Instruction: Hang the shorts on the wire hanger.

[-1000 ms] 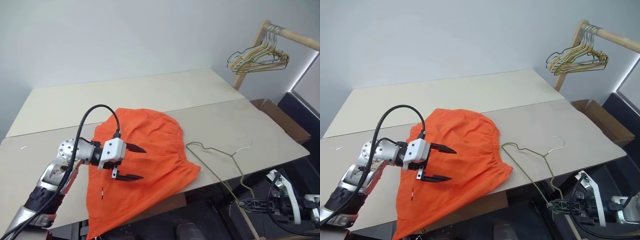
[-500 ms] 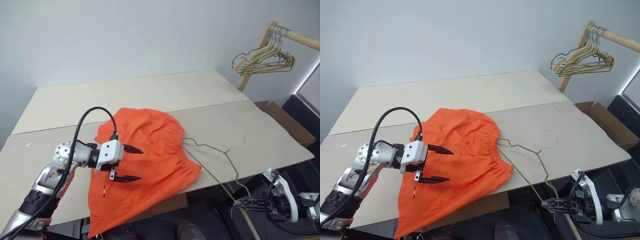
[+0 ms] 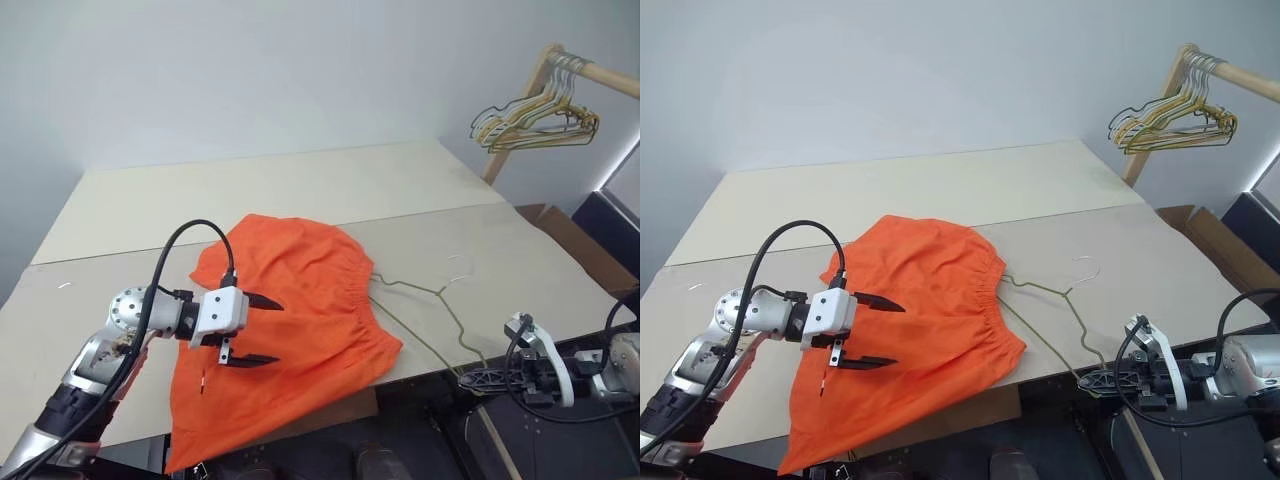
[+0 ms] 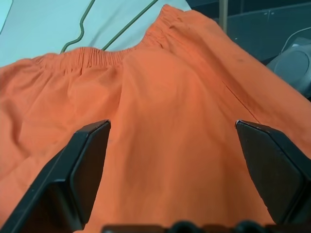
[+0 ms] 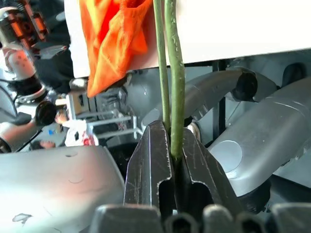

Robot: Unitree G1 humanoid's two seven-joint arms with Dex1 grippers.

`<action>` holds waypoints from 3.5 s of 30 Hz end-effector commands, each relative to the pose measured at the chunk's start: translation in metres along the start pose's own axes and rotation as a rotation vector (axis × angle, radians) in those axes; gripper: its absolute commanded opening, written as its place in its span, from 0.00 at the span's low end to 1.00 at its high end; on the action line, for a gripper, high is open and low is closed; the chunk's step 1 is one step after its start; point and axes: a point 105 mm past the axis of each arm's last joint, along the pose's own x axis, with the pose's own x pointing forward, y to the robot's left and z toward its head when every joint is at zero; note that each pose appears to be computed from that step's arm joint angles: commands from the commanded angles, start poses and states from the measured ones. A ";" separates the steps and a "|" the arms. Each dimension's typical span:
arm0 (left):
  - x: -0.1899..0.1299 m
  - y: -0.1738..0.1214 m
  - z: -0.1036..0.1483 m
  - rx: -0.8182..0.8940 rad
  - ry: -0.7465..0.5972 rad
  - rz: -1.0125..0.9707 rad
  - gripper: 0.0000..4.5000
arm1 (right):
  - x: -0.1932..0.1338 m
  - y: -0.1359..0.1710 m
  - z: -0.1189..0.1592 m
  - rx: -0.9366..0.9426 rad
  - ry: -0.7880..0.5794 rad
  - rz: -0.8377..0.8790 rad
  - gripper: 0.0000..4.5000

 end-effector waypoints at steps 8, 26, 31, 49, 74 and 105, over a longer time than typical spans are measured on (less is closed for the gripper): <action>0.000 0.004 0.005 0.051 0.004 0.030 0.99 | 0.013 0.007 0.034 -0.041 -0.009 0.045 0.00; 0.001 0.003 0.005 0.051 -0.005 0.040 0.99 | 0.028 -0.003 0.073 -0.060 -0.148 0.065 0.00; 0.003 0.003 0.006 0.052 -0.016 0.038 0.99 | 0.030 -0.003 0.081 -0.081 -0.213 0.076 0.00; -0.017 0.085 0.054 0.128 -0.219 0.324 0.99 | 0.024 0.025 0.108 -0.939 -0.241 -0.284 0.00; -0.025 0.142 0.069 0.294 0.061 -0.054 0.99 | 0.063 0.094 0.127 -1.429 -0.059 -0.325 0.00; -0.016 0.148 0.048 0.215 0.129 -0.053 0.00 | 0.066 0.124 0.126 -1.639 -0.172 -0.287 0.00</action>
